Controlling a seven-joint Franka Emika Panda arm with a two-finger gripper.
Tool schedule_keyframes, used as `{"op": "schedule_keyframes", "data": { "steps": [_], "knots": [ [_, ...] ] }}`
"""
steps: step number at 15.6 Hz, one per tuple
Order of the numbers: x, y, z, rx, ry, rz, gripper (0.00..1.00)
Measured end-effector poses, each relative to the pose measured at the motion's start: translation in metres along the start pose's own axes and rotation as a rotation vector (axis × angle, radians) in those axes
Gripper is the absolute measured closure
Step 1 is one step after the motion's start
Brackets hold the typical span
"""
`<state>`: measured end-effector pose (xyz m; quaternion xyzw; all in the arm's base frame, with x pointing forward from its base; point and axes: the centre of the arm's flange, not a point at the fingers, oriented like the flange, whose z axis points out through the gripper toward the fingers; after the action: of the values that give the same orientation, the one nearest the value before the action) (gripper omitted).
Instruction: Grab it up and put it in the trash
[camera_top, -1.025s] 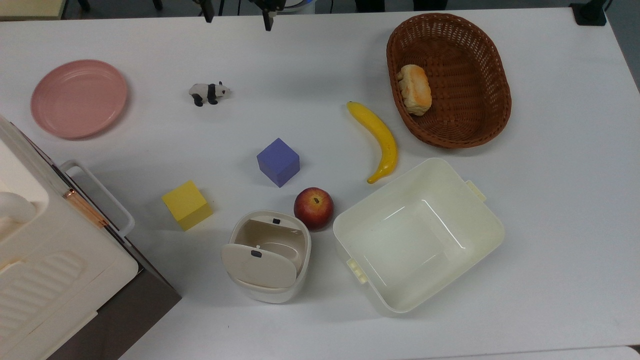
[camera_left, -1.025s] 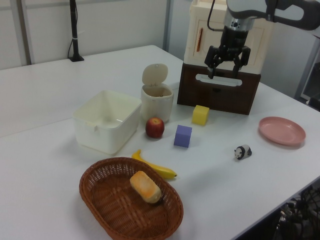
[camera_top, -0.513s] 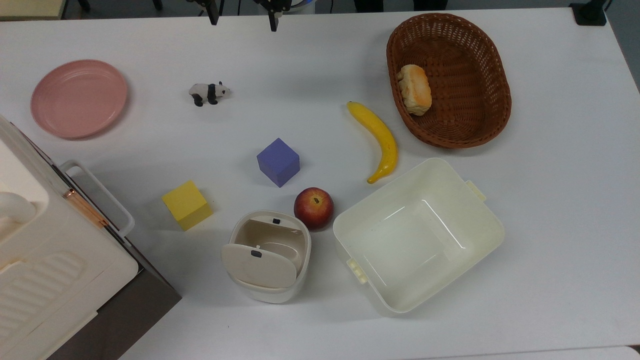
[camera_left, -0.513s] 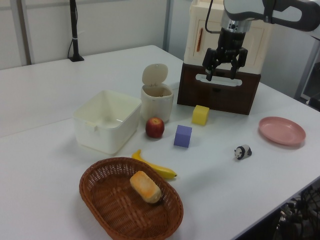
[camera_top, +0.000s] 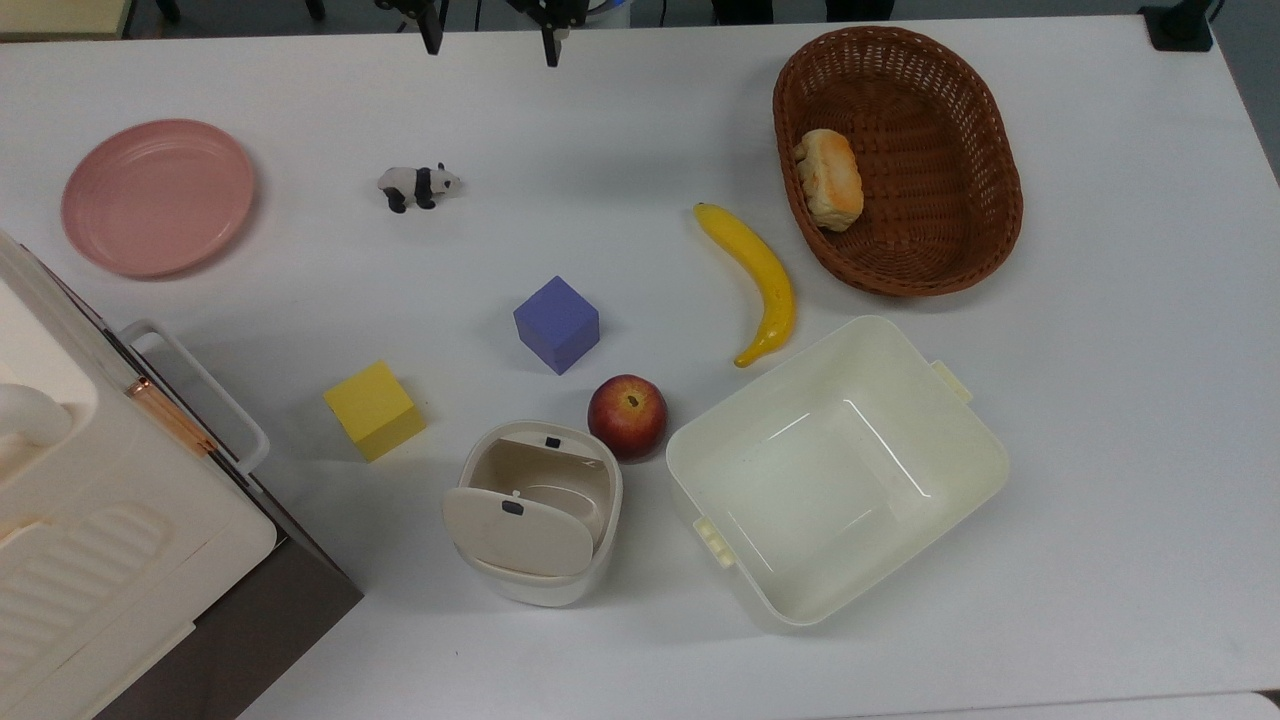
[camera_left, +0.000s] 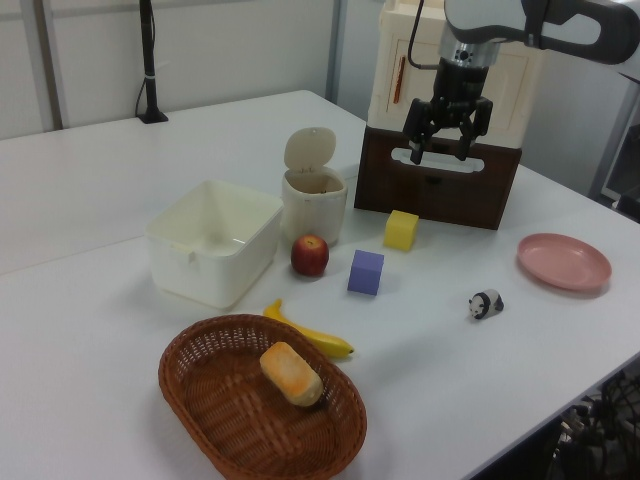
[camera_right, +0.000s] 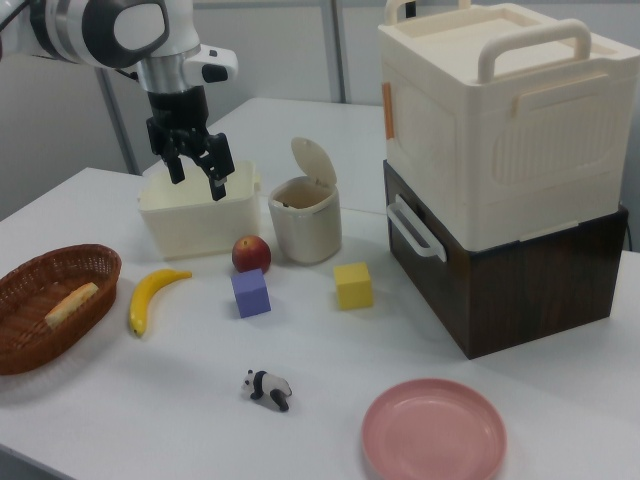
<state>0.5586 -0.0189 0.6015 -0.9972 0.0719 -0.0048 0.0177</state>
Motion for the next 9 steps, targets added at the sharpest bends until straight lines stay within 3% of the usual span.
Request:
{"op": "schedule_keyframes", "data": {
  "steps": [9],
  "knots": [
    [0.000,-0.015,0.005,-0.001,-0.008,-0.026,0.00]
  ]
}}
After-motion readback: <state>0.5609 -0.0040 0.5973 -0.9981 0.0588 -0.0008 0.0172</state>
